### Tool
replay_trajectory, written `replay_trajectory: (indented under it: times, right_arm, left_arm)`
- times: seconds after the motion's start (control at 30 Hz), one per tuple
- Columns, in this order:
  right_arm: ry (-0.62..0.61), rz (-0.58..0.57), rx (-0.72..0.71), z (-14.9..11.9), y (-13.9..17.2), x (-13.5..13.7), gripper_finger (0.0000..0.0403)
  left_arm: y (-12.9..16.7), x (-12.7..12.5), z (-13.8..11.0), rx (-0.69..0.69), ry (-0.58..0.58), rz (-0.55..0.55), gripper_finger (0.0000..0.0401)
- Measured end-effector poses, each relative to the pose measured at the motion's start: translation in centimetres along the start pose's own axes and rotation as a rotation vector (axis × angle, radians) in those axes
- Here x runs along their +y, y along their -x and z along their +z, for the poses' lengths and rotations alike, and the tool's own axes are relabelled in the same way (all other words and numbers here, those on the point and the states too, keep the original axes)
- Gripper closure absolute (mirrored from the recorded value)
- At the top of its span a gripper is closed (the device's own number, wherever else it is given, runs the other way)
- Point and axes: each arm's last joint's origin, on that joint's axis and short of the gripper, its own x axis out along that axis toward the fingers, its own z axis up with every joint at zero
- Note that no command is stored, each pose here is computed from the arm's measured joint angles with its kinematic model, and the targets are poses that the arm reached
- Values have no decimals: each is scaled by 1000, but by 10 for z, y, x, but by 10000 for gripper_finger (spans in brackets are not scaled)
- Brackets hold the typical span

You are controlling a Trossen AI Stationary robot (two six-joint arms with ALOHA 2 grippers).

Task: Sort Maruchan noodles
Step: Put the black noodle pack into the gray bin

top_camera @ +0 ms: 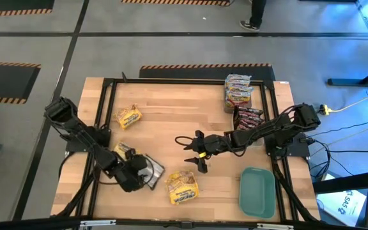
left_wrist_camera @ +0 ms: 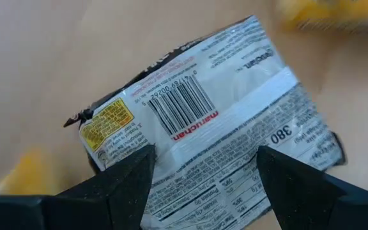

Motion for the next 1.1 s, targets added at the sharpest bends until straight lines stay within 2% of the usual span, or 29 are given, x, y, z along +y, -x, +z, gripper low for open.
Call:
replay_trajectory:
  times: [0.17,0.23,0.33,0.4,0.5,0.6,0.67,0.77,0.83,1.0,1.1]
  right_arm:
    - [-4,-9,-3,1,0,-2,166]
    - [-17,-14,-4,1,0,-3,166]
    - [-36,-18,-4,1,0,-5,166]
    - [-39,-21,-4,1,0,-7,166]
    - [-42,-11,-3,1,0,-6,166]
    - [-45,-11,-4,1,0,-6,166]
    - [-44,-9,-11,2,0,-6,166]
    - [-39,-3,-34,1,-5,-6,166]
    - [-36,23,-65,-1,-13,-5,166]
    - [-33,73,-44,-11,-35,-5,166]
    - [-19,101,-50,-7,-52,-3,166]
  left_arm:
    - [-13,2,23,-145,-54,-48,130]
    - [-24,9,32,-179,-46,-12,130]
    - [-41,23,41,-176,-13,76,130]
    - [-47,30,48,-163,3,96,130]
    - [-46,31,59,-139,-25,76,130]
    - [-29,25,73,-159,-57,56,130]
    - [-15,24,78,-153,-83,80,130]
    - [2,24,74,-116,-113,123,130]
    - [15,24,67,-99,-106,109,130]
    - [22,19,31,-25,-97,35,130]
    - [22,15,9,-24,-58,9,130]
